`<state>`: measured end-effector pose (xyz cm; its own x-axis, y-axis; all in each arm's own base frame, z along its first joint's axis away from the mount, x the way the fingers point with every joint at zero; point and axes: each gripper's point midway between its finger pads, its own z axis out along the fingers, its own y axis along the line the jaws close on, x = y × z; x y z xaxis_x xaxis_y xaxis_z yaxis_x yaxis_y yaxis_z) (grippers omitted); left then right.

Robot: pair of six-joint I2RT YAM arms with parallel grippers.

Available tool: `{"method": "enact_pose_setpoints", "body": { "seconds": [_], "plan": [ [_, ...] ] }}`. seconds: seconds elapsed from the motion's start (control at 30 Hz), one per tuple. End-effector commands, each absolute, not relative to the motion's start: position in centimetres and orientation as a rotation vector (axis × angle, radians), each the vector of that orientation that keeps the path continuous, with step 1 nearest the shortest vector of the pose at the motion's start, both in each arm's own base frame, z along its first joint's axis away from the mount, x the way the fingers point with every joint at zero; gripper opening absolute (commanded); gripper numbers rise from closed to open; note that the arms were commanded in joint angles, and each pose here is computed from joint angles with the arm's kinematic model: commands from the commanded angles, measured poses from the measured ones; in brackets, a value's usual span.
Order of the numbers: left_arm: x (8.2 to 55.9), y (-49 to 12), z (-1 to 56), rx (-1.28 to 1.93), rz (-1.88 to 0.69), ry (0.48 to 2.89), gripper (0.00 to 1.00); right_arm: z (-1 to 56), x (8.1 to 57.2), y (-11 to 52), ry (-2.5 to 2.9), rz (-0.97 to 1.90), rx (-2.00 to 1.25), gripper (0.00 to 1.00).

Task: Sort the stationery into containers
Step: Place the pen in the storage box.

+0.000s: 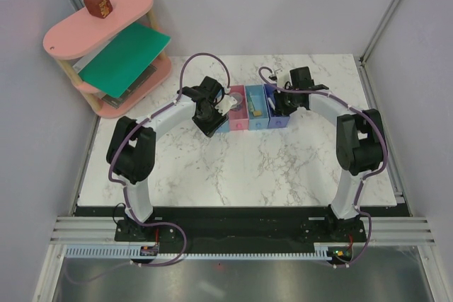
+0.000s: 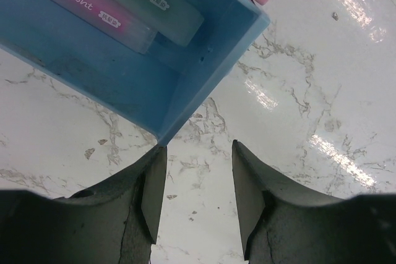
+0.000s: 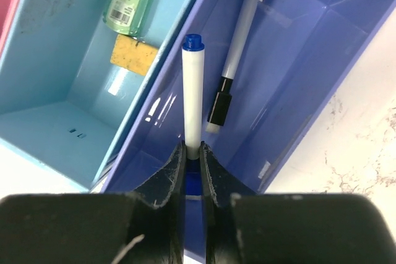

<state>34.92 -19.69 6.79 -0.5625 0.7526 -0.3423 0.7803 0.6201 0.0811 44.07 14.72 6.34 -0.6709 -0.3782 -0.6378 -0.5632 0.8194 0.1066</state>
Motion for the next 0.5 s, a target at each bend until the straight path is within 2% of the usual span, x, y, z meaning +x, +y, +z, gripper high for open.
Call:
{"method": "enact_pose_setpoints", "body": {
  "seconds": [0.0,0.47],
  "plan": [
    [36.1,-20.5,7.8,1.235,-0.113,2.438,0.53,8.9,44.1,15.2,2.317,0.379,-0.688,0.16],
    [36.3,-20.9,8.0,1.218,-0.129,2.423,0.53,8.2,41.8,15.8,2.346,0.385,-0.710,0.15]
  ]
}}
